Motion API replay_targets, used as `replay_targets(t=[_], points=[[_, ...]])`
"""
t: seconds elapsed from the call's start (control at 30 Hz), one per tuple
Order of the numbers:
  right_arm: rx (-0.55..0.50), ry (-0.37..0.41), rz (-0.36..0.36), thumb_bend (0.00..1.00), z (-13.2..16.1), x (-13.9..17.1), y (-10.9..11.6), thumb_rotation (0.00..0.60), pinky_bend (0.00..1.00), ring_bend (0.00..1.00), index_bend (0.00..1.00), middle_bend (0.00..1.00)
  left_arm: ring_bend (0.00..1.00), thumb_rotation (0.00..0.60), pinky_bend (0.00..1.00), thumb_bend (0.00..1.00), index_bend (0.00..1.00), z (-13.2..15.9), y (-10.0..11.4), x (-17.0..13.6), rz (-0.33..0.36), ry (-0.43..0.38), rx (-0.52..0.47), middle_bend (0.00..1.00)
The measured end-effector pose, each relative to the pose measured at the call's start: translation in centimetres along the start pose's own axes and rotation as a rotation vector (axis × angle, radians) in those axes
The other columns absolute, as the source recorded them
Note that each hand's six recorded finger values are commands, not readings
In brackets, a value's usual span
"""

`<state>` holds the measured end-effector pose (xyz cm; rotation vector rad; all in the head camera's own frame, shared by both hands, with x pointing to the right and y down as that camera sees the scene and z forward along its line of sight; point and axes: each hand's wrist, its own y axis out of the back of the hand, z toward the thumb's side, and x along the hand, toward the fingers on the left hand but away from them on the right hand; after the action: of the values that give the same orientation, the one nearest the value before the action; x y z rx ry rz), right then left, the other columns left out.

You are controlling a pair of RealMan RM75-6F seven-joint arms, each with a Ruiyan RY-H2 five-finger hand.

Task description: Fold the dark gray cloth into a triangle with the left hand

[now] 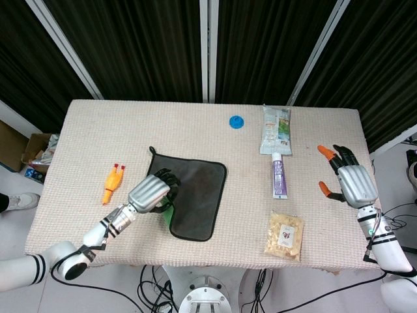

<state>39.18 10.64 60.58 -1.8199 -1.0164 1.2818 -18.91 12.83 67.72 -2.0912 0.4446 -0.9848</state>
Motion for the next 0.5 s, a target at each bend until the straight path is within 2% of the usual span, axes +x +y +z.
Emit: replay_targets(t=[0.27, 0.5], points=[[0.009, -0.015, -0.01, 0.29, -0.3, 0.6, 0.6, 0.6, 0.04, 0.0, 0.1, 0.14, 0.2, 0.6, 0.14, 0.54, 0.63, 0.8, 1.9, 6.5, -0.069, 0.026, -0.012, 0.26], [0.014, -0.026, -0.016, 0.29, -0.5, 0.9, 1.0, 0.6, 0.04, 0.0, 0.1, 0.14, 0.19, 0.6, 0.14, 0.54, 0.62, 1.0, 2.7, 10.6, -0.11, 0.071, -0.016, 0.26]])
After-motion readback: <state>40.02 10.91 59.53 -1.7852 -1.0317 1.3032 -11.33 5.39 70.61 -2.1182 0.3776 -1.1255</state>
